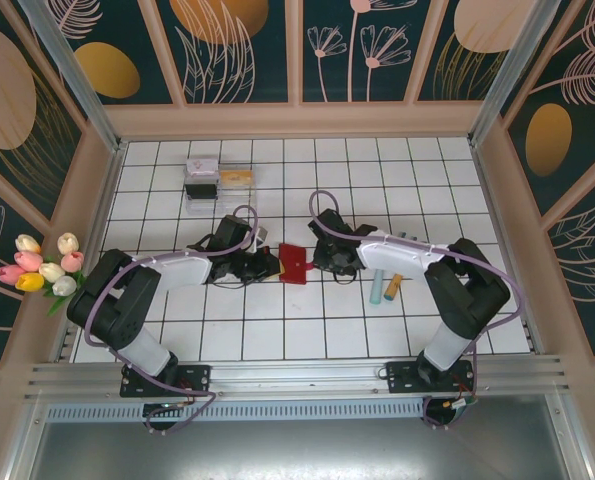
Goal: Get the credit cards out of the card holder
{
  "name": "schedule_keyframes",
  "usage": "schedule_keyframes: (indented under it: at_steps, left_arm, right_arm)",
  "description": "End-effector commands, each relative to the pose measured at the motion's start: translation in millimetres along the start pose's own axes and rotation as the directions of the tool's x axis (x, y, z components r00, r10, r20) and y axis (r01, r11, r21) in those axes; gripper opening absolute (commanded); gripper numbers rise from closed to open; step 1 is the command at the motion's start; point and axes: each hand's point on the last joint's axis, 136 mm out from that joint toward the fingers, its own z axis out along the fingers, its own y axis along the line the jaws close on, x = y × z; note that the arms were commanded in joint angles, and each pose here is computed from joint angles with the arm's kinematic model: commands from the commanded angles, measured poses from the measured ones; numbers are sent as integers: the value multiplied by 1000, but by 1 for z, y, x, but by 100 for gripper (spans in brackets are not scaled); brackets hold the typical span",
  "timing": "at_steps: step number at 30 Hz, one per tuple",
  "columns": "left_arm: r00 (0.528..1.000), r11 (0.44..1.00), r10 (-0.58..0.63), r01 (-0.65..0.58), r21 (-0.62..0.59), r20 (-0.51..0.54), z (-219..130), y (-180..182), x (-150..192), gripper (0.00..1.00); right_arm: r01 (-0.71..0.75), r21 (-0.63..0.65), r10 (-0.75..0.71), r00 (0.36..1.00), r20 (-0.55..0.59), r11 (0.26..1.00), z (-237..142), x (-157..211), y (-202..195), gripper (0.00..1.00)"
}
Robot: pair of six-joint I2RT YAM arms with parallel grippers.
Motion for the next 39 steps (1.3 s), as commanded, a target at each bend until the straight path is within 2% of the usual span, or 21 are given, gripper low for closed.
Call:
schedule_keyframes:
  at_steps: [1,12,16,21,24,30,32,37,39]
  left_arm:
    - [1000,1000,14,-14,-3,2,-2,-1,-2,2]
    - [1000,1000,6,-6,-9,-7,0,2,0,3]
    - [1000,1000,1,-1,-16,-7,1,4,0,4]
    - [1000,1000,2,-2,-27,-1,-1,3,-2,8]
    - [1000,999,3,-2,-48,21,-4,1,-8,20]
    - [994,987,16,1,-160,104,-19,5,-25,42]
    - [991,985,26,-2,-173,133,-25,1,-31,54]
    - [972,973,55,0,-233,228,-45,-2,-47,71]
    - [962,961,70,7,-277,265,-54,1,-53,85]
  right_arm:
    - [41,-131,-43,999,-11,991,-10,-2,31,37]
    - [44,-92,-47,999,-27,995,6,-4,29,33]
    - [37,-81,-40,999,-33,996,11,-6,26,26]
    - [33,-77,-36,999,-38,996,14,-6,25,23]
    - [35,-78,-37,999,-29,996,13,-7,25,15]
    - [80,-63,-76,996,54,995,-9,-21,24,10]
    - [104,-69,-100,993,70,992,-17,-25,27,8]
    - [177,-197,-157,981,113,964,-47,-31,52,7]
    - [191,-264,-161,978,133,945,-60,-32,64,8]
